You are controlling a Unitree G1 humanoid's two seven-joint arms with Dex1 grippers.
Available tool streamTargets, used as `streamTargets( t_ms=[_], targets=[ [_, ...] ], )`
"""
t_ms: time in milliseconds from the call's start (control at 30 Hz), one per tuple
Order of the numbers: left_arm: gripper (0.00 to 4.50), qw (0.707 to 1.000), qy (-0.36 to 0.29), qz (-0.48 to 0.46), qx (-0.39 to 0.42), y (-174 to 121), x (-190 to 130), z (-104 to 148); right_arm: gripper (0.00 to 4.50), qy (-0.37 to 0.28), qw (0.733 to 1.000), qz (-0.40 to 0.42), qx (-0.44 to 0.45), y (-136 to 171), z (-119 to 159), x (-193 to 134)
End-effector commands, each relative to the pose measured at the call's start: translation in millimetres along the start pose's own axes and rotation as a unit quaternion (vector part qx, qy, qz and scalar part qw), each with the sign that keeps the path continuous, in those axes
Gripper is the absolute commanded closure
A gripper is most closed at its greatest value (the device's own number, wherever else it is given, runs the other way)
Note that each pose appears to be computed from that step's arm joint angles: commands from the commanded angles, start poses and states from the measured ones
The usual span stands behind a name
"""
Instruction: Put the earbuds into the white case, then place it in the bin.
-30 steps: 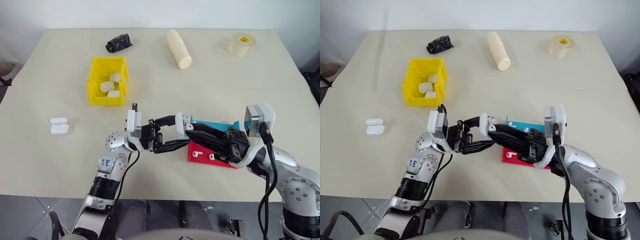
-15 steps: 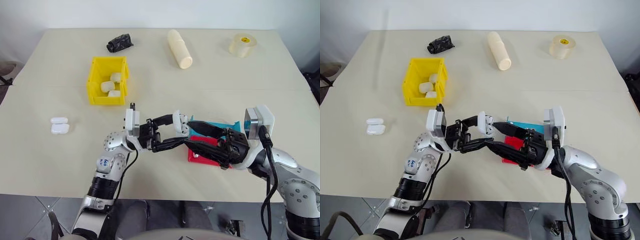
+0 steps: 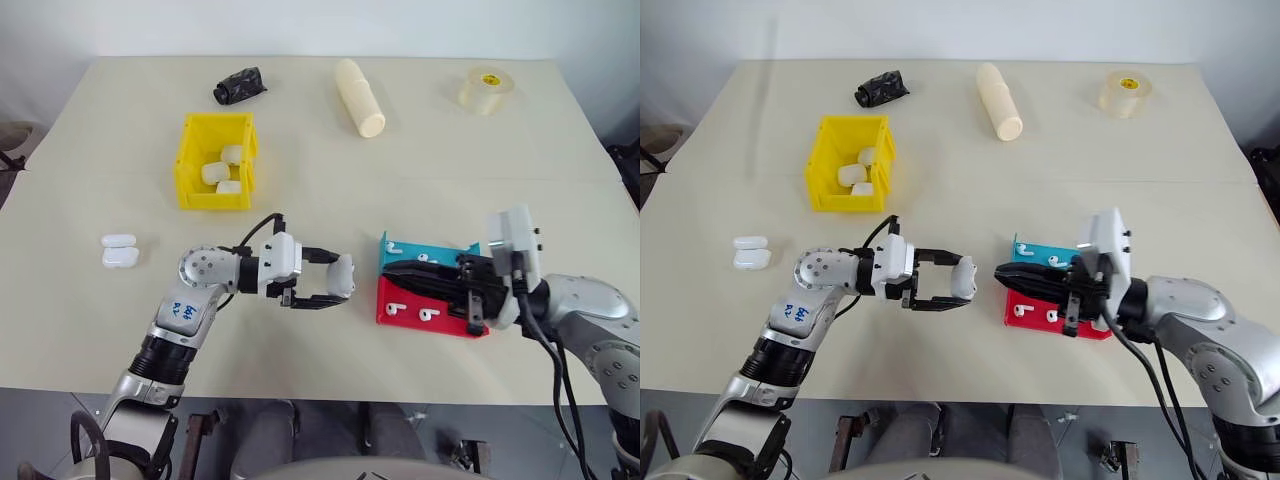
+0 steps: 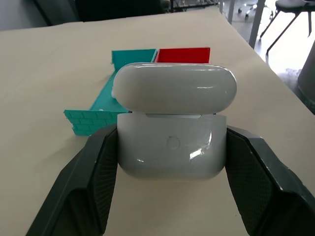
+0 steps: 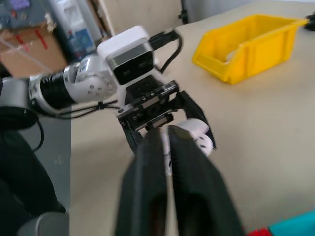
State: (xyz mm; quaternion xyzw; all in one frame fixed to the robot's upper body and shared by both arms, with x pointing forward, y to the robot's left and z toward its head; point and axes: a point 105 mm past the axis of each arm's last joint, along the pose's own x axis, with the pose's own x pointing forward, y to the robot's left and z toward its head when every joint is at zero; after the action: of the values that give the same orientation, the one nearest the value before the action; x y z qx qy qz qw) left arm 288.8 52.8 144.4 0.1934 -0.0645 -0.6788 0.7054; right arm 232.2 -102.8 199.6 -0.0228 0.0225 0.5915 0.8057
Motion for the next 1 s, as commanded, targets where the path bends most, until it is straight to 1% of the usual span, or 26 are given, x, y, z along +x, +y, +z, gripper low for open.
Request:
streamTargets(
  t_ms=[33, 133, 233, 300, 400, 533, 600, 633, 700, 733, 767, 800, 833, 933, 967, 1000],
  targets=[
    [1.69, 1.000, -0.001, -0.006, 0.021, 0, 10, 14, 4.48, 0.002, 1.000, 0.017, -0.026, 8, 4, 19],
    [1.69, 1.000, 0.008, -0.007, 0.018, -2, 14, 14, 4.48, 0.027, 0.999, 0.021, -0.025, 6, -3, 32],
    [1.69, 1.000, 0.005, -0.005, 0.019, -5, 14, 13, 4.48, 0.042, 0.999, 0.004, -0.021, -4, -11, 38],
    [1.69, 1.000, 0.003, 0.001, 0.018, -6, 12, 12, 4.48, 0.056, 0.998, -0.002, -0.020, -8, -19, 34],
    [1.69, 1.000, -0.009, 0.007, 0.014, -6, 7, 14, 4.48, 0.056, 0.998, 0.000, -0.014, -9, -24, 25],
    [1.69, 0.999, -0.035, 0.030, 0.008, -4, -3, 20, 4.48, 0.054, 0.998, -0.013, 0.000, -16, -36, 2],
    [1.69, 0.997, -0.052, 0.053, 0.002, -1, -7, 23, 4.48, 0.025, 1.000, 0.000, 0.000, -13, -32, -3],
    [1.69, 0.996, -0.060, 0.068, -0.008, 1, -10, 24, 4.48, 0.008, 1.000, -0.008, 0.009, -14, -30, -5],
    [1.69, 0.991, -0.072, 0.111, -0.018, 7, -18, 25, 4.14, -0.018, 1.000, -0.022, 0.000, -16, -25, -11],
    [1.69, 0.984, -0.081, 0.155, -0.022, 12, -27, 26, 3.97, -0.030, 0.999, -0.034, -0.011, -17, -23, -15],
    [1.69, 0.976, -0.095, 0.193, -0.037, 16, -36, 26, 3.67, -0.041, 0.997, -0.053, -0.035, -20, -20, -20],
    [1.69, 0.967, -0.114, 0.220, -0.060, 16, -43, 27, 3.26, -0.054, 0.995, -0.071, -0.053, -23, -17, -24],
    [1.69, 0.955, -0.126, 0.259, -0.075, 18, -53, 27, 3.01, -0.065, 0.992, -0.082, -0.068, -24, -15, -29],
    [1.69, 0.925, -0.138, 0.344, -0.084, 16, -78, 24, 2.00, -0.073, 0.986, -0.097, -0.113, -23, -13, -36],
    [1.69, 0.919, -0.139, 0.359, -0.084, 15, -82, 23, 1.63, -0.071, 0.984, -0.100, -0.126, -23, -14, -37],
    [1.69, 0.910, -0.142, 0.378, -0.091, 13, -88, 23, 1.40, -0.085, 0.983, -0.100, -0.130, -22, -13, -38]
  ],
)
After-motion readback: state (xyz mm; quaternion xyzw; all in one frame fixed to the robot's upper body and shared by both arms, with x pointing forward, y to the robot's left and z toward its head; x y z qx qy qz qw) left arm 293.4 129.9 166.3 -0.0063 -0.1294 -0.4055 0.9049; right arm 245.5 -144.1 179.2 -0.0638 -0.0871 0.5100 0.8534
